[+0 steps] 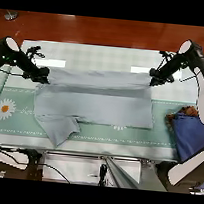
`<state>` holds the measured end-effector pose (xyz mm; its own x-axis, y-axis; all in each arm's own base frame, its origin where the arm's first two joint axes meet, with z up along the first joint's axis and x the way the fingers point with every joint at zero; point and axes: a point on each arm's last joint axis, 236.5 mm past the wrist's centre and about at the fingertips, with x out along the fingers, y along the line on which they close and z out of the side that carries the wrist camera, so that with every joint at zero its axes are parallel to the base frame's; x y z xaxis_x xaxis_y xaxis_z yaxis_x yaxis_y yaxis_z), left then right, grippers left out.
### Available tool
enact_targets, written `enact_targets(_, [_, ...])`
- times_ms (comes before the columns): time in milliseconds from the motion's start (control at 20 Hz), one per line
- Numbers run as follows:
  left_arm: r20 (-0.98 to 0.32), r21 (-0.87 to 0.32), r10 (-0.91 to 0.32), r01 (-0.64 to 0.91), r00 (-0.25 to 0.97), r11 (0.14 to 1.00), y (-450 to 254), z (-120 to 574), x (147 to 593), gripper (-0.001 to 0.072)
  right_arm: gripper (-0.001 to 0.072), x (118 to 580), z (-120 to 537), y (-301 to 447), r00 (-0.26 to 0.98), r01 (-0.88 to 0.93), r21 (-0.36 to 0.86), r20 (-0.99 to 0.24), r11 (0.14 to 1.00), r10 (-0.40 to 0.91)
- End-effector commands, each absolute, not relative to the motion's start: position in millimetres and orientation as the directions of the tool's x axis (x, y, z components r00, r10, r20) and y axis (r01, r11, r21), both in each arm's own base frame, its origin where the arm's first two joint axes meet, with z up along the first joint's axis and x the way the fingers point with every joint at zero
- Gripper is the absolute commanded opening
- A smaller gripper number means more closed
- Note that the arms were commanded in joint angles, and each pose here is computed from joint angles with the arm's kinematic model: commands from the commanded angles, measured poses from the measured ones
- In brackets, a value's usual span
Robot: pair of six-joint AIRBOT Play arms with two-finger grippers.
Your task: Fold the shirts.
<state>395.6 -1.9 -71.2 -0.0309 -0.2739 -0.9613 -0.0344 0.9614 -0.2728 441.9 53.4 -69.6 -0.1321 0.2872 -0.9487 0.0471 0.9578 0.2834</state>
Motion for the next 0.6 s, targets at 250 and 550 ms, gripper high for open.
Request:
enact_targets(250, [-0.95, -0.283, -0.288, -0.059, -0.124, 0.957, -5, -72, 372, 0.0577, 0.0651, 412, -67, 58, -0.264, 0.087, 0.263, -0.924, 0.961, 0.276])
enact_targets(550, [-0.945, -0.272, -0.295, -0.162, -0.14, 0.949, 9, -53, 331, 0.0704, 0.0629, 407, -7, 41, -0.09, 0.056, 0.211, -0.972, 0.976, 0.215])
